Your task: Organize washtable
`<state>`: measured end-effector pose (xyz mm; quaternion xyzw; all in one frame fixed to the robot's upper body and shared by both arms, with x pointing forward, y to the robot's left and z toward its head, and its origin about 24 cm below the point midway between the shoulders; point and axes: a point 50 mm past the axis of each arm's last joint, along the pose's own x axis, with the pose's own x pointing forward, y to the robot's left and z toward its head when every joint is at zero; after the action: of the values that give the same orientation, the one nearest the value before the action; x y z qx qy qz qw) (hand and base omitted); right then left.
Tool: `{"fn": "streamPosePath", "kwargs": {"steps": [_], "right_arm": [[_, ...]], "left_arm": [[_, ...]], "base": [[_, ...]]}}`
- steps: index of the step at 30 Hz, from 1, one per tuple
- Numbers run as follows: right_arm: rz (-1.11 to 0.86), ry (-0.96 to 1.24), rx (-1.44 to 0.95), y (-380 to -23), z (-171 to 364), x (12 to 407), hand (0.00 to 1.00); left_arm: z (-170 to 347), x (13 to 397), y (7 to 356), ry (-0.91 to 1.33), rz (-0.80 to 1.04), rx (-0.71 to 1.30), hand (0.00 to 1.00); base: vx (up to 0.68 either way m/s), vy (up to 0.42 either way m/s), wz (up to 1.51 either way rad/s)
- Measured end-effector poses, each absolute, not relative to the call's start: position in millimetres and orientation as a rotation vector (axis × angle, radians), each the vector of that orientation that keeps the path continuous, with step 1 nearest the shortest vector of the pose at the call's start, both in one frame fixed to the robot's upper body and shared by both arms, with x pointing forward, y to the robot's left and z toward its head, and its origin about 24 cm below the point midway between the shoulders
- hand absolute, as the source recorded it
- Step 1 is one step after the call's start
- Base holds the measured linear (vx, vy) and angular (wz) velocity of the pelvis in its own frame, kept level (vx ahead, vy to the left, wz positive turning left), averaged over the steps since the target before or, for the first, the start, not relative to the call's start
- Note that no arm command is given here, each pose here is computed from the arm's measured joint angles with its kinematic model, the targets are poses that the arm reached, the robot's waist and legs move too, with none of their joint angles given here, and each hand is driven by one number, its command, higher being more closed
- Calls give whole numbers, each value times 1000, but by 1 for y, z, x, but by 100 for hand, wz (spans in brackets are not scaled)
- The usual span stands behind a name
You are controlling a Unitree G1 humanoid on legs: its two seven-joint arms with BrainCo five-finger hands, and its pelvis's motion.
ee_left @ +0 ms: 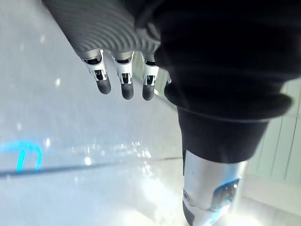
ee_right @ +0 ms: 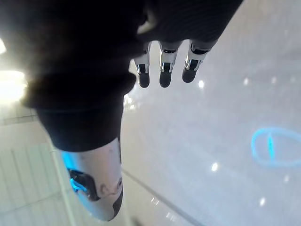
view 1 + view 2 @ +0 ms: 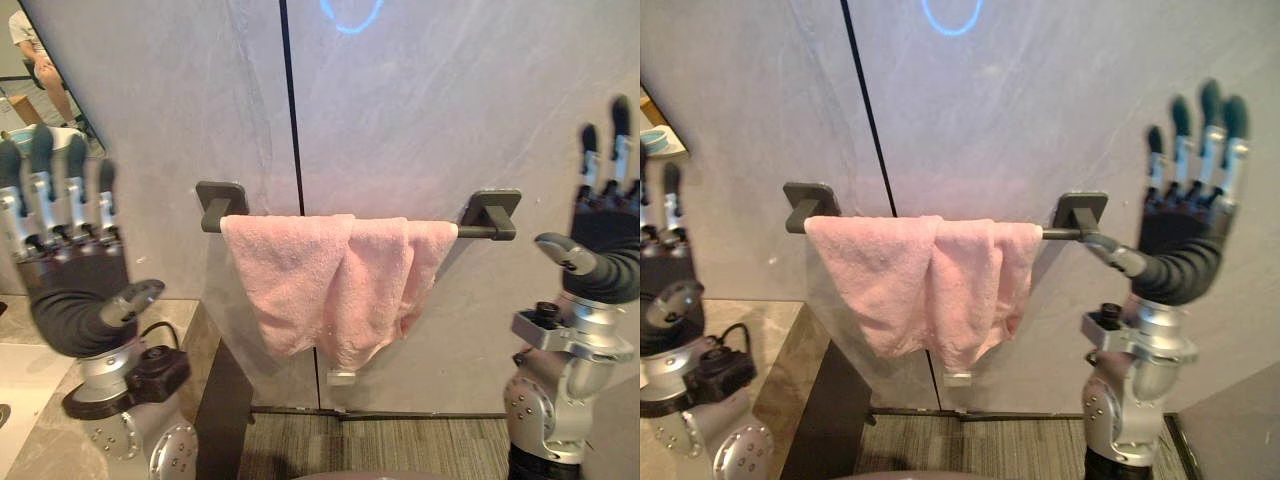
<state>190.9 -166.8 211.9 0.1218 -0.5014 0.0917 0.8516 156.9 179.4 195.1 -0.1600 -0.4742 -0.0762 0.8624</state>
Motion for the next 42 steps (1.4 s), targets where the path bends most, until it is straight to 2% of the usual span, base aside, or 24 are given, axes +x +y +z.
{"fn": "streamPosePath", "kwargs": {"steps": [5,11,16,25,33,36,42], "right_arm": [[571,-1015,409,-124,213,192,0],[782,-903,430,-106,204,191,0],[915,-700,401,-94,177,197,0],[921,-417,308,-106,128,203,0],[981,-241,165,-101,93,201,0],[973,-217,117,-101,86,200,0],[870,-166,30,-104,65,208,0]], "left_arm": [[182,174,135,-857,-528,-474,0],[156,182,115,-662,-689,-500,0],[127,183,99,-463,-845,-477,0],[88,186,111,-217,-870,-294,0],[61,182,115,-75,-871,-188,0],[53,181,116,-49,-852,-168,0],[54,194,127,-97,-695,-152,0]], "base": [[-65,13,-1],[-38,-1,-2],[-13,-6,-3],[-12,-1,0],[-7,-3,-3],[-11,-5,4],[6,-13,11]]}}
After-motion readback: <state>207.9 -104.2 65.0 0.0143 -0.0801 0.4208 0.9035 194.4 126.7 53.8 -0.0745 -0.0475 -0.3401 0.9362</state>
